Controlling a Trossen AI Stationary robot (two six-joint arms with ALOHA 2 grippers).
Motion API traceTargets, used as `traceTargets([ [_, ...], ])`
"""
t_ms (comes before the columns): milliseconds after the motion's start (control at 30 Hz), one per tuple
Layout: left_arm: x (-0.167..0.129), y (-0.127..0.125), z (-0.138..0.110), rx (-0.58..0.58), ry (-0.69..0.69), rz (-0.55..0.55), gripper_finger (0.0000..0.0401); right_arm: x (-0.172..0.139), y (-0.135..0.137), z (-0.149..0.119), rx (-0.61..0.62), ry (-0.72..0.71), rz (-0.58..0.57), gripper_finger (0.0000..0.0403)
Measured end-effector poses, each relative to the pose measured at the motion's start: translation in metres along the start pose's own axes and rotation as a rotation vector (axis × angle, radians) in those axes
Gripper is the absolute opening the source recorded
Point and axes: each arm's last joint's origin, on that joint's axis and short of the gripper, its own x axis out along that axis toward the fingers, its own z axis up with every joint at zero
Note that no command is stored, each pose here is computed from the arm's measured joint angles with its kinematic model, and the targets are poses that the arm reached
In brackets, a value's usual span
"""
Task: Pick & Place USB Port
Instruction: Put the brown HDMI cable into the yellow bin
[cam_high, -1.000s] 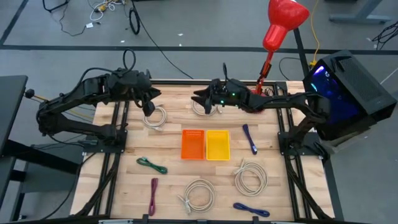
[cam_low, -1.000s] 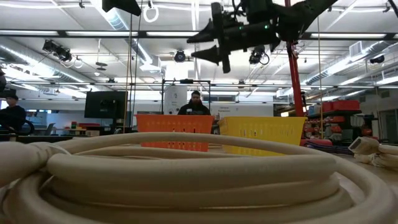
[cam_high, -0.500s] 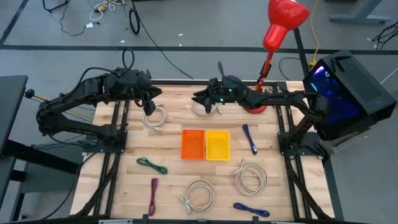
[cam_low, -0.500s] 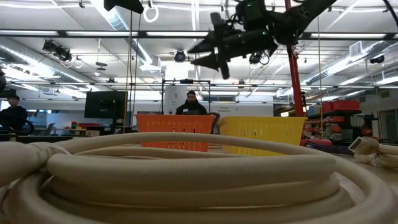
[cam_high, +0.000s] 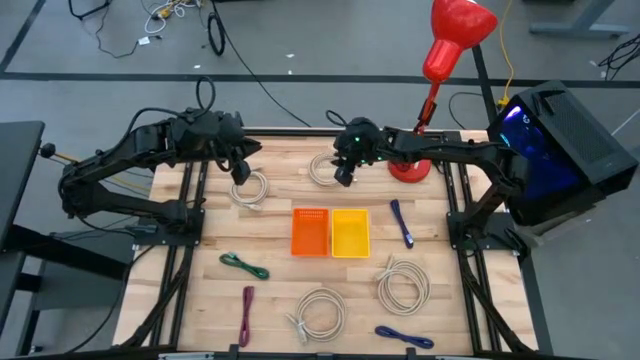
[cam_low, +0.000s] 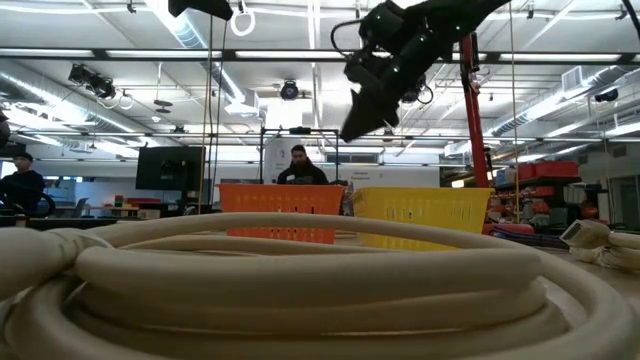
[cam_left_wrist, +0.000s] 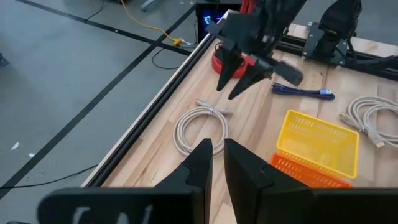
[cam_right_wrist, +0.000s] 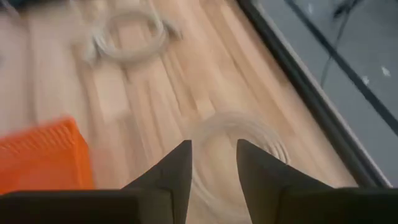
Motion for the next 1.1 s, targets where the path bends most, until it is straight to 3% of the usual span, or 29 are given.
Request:
traceTargets([
  [200,0.0,0.0,0.001,-0.001,-0.007,-0.001,0.0044,0.007,-0.003,-0.017,-0.052,0.163,-0.002,0.0141],
  [600,0.0,-0.001,0.001,-0.004,-0.011,-0.011,0.0044,0.048,0.009,-0.036,-0.119,0.281,0.075,0.0185],
  [1100,0.0,-0.001,0.001,0.006,-0.012,-0.011,0.0044,0.068,0.016,-0.037,-0.116,0.235,0.128,0.018],
])
